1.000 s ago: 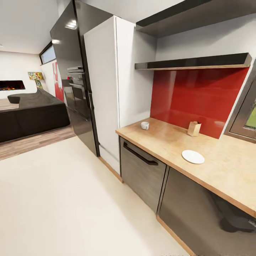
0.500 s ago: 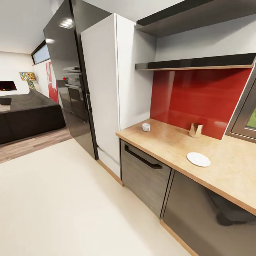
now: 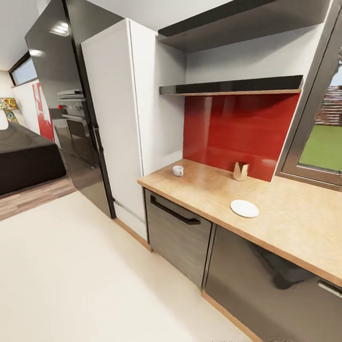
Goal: Set up a coffee station on the kitchen countertop: keep the coffee maker on the countertop, move the bottle of coffee from the kitchen shelf to the counter next to the coffee maker, place a paper coffee filter on top of the coffee maker, put the saucer next to the coffee maker with the coffee cup on the saucer, and place the electric kettle next to the coffee maker.
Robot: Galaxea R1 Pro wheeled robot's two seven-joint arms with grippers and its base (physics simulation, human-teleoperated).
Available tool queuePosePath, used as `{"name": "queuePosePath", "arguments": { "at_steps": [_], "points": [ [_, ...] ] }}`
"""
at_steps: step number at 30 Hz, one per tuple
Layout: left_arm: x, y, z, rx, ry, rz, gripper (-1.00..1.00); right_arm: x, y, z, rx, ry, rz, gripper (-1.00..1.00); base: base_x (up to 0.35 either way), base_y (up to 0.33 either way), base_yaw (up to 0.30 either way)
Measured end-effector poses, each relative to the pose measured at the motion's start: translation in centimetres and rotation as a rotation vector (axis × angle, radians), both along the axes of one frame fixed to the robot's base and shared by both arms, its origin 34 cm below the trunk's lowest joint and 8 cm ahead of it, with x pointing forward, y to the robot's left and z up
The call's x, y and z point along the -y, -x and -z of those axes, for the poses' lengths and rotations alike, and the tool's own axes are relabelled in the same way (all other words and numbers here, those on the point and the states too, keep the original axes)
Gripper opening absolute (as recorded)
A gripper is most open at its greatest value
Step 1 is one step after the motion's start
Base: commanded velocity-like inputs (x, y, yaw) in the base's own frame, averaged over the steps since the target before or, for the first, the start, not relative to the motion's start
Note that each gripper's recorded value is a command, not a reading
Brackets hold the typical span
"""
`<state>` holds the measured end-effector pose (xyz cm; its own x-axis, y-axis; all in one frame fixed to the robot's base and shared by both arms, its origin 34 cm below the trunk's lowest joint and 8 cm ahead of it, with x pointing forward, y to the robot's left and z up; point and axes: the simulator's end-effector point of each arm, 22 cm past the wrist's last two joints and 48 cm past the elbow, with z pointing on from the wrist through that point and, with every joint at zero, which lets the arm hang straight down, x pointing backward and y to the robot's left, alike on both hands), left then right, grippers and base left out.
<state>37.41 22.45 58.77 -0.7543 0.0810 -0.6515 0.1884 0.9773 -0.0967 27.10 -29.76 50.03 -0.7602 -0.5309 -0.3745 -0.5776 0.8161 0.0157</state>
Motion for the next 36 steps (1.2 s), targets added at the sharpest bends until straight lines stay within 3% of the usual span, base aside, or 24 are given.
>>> {"name": "queuePosePath", "arguments": {
  "at_steps": [18,29,36],
  "points": [
    [-0.01,-0.29,-0.24,0.01,0.0,0.0,1.0,0.03,-0.38,-0.13,0.011,0.001,0.002,1.0,0.002,0.006,-0.268],
    [-0.07,-0.27,-0.24,0.01,-0.001,-0.001,1.0,0.11,-0.5,-0.16,0.015,0.004,0.004,1.0,0.104,0.246,-0.075],
    [-0.05,-0.31,-0.24,0.011,-0.001,-0.001,1.0,0.12,-0.51,-0.16,0.015,0.004,0.004,1.0,0.026,0.052,-0.239]
  ]
}}
